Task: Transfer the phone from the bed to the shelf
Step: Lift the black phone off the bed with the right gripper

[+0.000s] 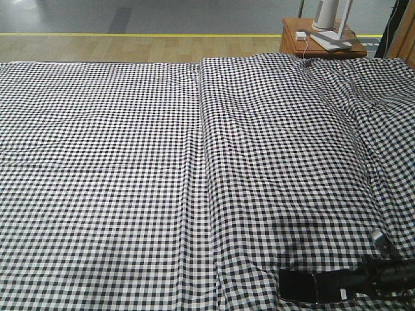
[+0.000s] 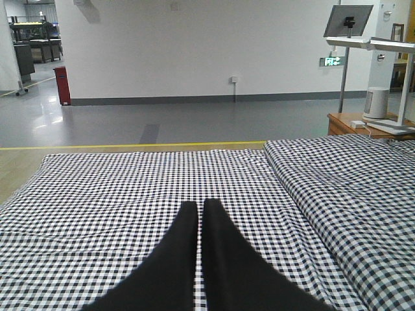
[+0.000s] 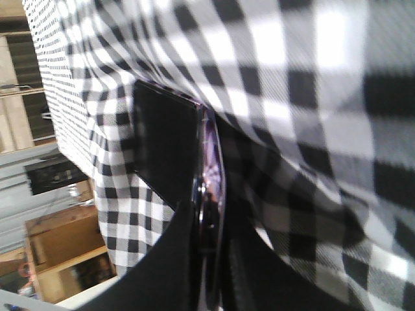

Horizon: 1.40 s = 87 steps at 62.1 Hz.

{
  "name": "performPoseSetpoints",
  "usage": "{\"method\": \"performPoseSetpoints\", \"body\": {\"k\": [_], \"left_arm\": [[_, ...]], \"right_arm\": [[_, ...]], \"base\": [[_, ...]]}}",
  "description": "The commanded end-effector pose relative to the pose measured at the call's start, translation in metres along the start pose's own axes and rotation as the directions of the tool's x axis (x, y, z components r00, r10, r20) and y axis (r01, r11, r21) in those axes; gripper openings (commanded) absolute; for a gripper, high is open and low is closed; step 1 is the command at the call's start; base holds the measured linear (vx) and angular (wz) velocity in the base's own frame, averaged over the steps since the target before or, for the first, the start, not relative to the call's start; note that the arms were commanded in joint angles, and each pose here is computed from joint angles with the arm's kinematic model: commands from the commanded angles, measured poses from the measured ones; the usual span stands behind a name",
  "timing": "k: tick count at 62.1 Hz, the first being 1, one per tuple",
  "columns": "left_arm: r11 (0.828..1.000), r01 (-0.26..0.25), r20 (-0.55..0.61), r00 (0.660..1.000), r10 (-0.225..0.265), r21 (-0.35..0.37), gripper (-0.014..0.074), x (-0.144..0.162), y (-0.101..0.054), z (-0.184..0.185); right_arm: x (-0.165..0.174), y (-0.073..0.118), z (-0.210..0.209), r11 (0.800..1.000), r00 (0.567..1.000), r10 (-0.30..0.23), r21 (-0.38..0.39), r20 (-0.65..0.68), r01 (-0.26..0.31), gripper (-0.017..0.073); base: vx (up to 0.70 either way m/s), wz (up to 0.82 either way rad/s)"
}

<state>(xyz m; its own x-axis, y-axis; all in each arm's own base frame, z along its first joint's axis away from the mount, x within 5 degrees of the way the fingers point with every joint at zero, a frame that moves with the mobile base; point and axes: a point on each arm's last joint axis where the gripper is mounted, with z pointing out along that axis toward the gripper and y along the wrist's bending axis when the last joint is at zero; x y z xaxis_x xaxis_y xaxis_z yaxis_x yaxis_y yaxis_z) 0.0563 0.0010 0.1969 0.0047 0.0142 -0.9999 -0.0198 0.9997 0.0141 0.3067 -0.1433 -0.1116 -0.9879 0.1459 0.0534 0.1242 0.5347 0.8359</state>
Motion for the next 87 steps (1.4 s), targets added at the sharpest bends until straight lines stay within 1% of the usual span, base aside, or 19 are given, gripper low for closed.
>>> {"method": "performPoseSetpoints", "body": {"k": [1, 14, 20, 28, 31, 36, 45, 53, 58, 63, 65, 68, 70, 72, 73, 75, 78, 84, 87], "left_arm": [[1.0, 0.019, 0.107, 0.994, -0.018, -0.001, 0.0001, -0.016, 0.0, -0.002], [1.0, 0.019, 0.107, 0.994, -0.018, -0.001, 0.0001, -0.016, 0.0, -0.002], [1.0, 0.019, 0.107, 0.994, -0.018, -0.001, 0.0001, -0.016, 0.0, -0.002], [1.0, 0.019, 0.107, 0.994, -0.018, -0.001, 0.0001, -0.016, 0.0, -0.002], [1.0, 0.019, 0.107, 0.994, -0.018, -0.001, 0.0001, -0.016, 0.0, -0.002], [1.0, 0.019, 0.107, 0.994, -0.018, -0.001, 0.0001, -0.016, 0.0, -0.002], [1.0, 0.019, 0.107, 0.994, -0.018, -0.001, 0.0001, -0.016, 0.0, -0.002], [1.0, 0.019, 0.107, 0.994, -0.018, -0.001, 0.0001, -0.016, 0.0, -0.002], [1.0, 0.019, 0.107, 0.994, -0.018, -0.001, 0.0001, -0.016, 0.0, -0.002], [1.0, 0.019, 0.107, 0.994, -0.018, -0.001, 0.0001, -0.016, 0.0, -0.002], [1.0, 0.019, 0.107, 0.994, -0.018, -0.001, 0.0001, -0.016, 0.0, -0.002], [1.0, 0.019, 0.107, 0.994, -0.018, -0.001, 0.0001, -0.016, 0.0, -0.002], [1.0, 0.019, 0.107, 0.994, -0.018, -0.001, 0.0001, -0.016, 0.0, -0.002], [1.0, 0.019, 0.107, 0.994, -0.018, -0.001, 0.0001, -0.016, 0.0, -0.002], [1.0, 0.019, 0.107, 0.994, -0.018, -0.001, 0.0001, -0.016, 0.0, -0.002], [1.0, 0.019, 0.107, 0.994, -0.018, -0.001, 0.0001, -0.016, 0.0, -0.002], [1.0, 0.019, 0.107, 0.994, -0.018, -0.001, 0.0001, -0.016, 0.0, -0.002], [1.0, 0.019, 0.107, 0.994, -0.018, -0.001, 0.0001, -0.016, 0.0, -0.002], [1.0, 0.019, 0.107, 0.994, -0.018, -0.001, 0.0001, -0.016, 0.0, -0.002]], "right_arm": [[-0.012, 0.039, -0.027, 0.991, 0.996, -0.089, -0.1, 0.026, 0.092, -0.0004], [-0.004, 0.065, -0.038, 0.983, 0.988, -0.146, -0.106, 0.058, 0.152, -0.0004], [-0.003, 0.077, -0.044, 0.982, 0.986, -0.147, -0.108, 0.085, 0.155, -0.0004], [-0.001, 0.099, -0.057, 0.978, 0.978, -0.179, -0.088, 0.108, 0.189, -0.0004], [-0.002, 0.11, -0.064, 0.974, 0.972, -0.204, -0.071, 0.12, 0.213, -0.0004], [-0.001, 0.125, -0.073, 0.97, 0.963, -0.226, -0.056, 0.146, 0.237, -0.0004], [0.001, 0.16, -0.093, 0.958, 0.937, -0.274, -0.022, 0.218, 0.285, -0.0004], [0.003, 0.197, -0.102, 0.937, 0.913, -0.345, 0.019, 0.219, 0.35, -0.0004], [0.002, 0.227, -0.104, 0.91, 0.887, -0.413, 0.051, 0.209, 0.412, -0.0004], [0.003, 0.262, -0.106, 0.871, 0.846, -0.49, 0.079, 0.212, 0.484, -0.0004], [0.003, 0.274, -0.106, 0.859, 0.834, -0.51, 0.085, 0.212, 0.504, -0.0004], [0.006, 0.295, -0.105, 0.831, 0.805, -0.555, 0.097, 0.209, 0.548, -0.0004], [0.008, 0.306, -0.104, 0.818, 0.792, -0.574, 0.101, 0.207, 0.566, -0.0004], [0.01, 0.319, -0.103, 0.8, 0.774, -0.599, 0.107, 0.203, 0.591, -0.0004], [0.012, 0.326, -0.103, 0.787, 0.762, -0.615, 0.11, 0.2, 0.607, -0.0004], [0.015, 0.337, -0.102, 0.77, 0.745, -0.637, 0.114, 0.198, 0.628, -0.0004], [0.022, 0.356, -0.1, 0.73, 0.706, -0.682, 0.123, 0.189, 0.672, -0.0004], [0.036, 0.39, -0.097, 0.663, 0.642, -0.747, 0.132, 0.174, 0.736, -0.0004], [0.046, 0.407, -0.096, 0.621, 0.6, -0.782, 0.14, 0.17, 0.771, -0.0004]], "base": [[0.0, 0.0], [0.0, 0.0], [0.0, 0.0], [0.0, 0.0], [0.0, 0.0], [0.0, 0.0], [0.0, 0.0], [0.0, 0.0], [0.0, 0.0], [0.0, 0.0], [0.0, 0.0], [0.0, 0.0], [0.0, 0.0], [0.0, 0.0], [0.0, 0.0], [0.0, 0.0], [0.0, 0.0], [0.0, 0.0], [0.0, 0.0]]}}
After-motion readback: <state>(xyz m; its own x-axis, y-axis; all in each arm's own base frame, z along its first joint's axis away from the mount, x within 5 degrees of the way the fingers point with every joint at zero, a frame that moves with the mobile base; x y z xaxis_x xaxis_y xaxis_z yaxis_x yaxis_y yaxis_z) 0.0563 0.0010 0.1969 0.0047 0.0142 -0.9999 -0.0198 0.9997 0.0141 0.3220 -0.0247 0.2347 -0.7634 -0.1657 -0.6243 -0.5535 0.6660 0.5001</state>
